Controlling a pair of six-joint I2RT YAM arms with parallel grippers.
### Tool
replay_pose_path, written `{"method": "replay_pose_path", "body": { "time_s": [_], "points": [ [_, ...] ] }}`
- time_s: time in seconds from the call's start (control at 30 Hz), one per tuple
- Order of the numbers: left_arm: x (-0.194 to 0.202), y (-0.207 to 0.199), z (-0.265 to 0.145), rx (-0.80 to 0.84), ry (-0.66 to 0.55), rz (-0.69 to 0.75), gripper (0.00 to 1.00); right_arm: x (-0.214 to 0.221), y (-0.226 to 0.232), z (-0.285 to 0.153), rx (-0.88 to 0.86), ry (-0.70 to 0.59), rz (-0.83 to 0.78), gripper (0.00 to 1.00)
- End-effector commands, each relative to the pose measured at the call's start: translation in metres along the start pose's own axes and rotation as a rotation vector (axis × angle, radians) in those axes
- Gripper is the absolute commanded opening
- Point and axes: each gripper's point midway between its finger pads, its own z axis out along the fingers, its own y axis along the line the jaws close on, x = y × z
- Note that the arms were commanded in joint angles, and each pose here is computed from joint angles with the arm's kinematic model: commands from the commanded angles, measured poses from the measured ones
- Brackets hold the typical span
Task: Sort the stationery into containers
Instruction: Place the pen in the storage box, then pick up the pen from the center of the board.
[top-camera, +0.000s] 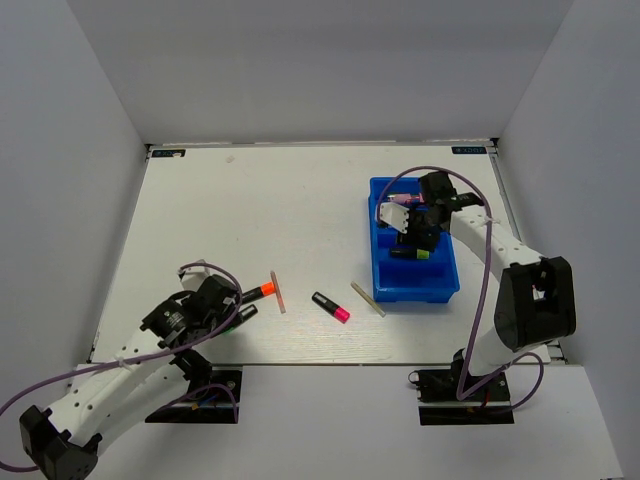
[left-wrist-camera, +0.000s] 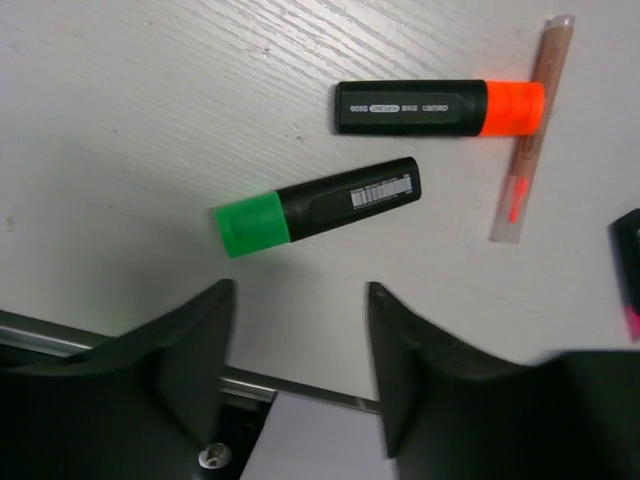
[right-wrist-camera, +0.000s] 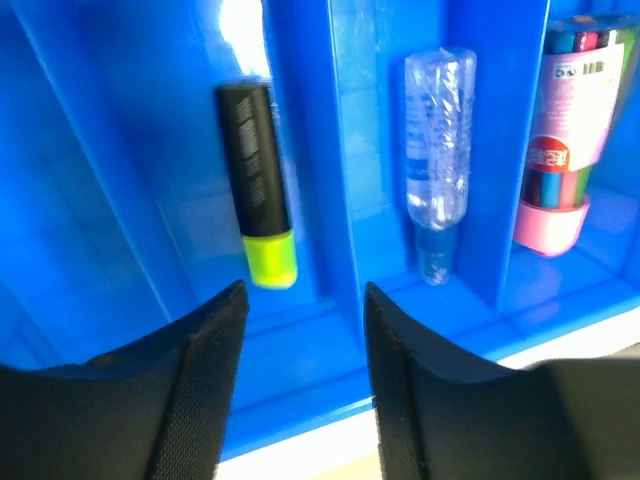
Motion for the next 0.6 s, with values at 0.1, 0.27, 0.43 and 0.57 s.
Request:
{"method": "replay_pose_path", "body": {
  "time_s": [0.1, 0.27, 0.43, 0.57],
  "points": [
    [-0.001, -0.021, 0.003, 0.083, 0.003, -0.072, 0.33, -0.039, -0.008, -0.037, 0.048, -0.204, 0.165, 0.0],
    [0.003, -0.025, 0.004, 0.055, 0.062, 0.067, 0.18, -0.083, 0.005, -0.073, 0.057, -0.447, 0.422, 0.59],
    [0.013, -0.024, -0.003, 0.062, 0.241, 0.542, 0.65, -0.124, 0.057, -0.112, -0.215, -0.653, 0.432, 0.84],
    [0.004, -0.028, -0.01, 0.115, 0.29, 0.781, 0.84, -0.136, 0.075, -0.127, -0.28, -0.745, 0.363, 0.76]
  ]
}}
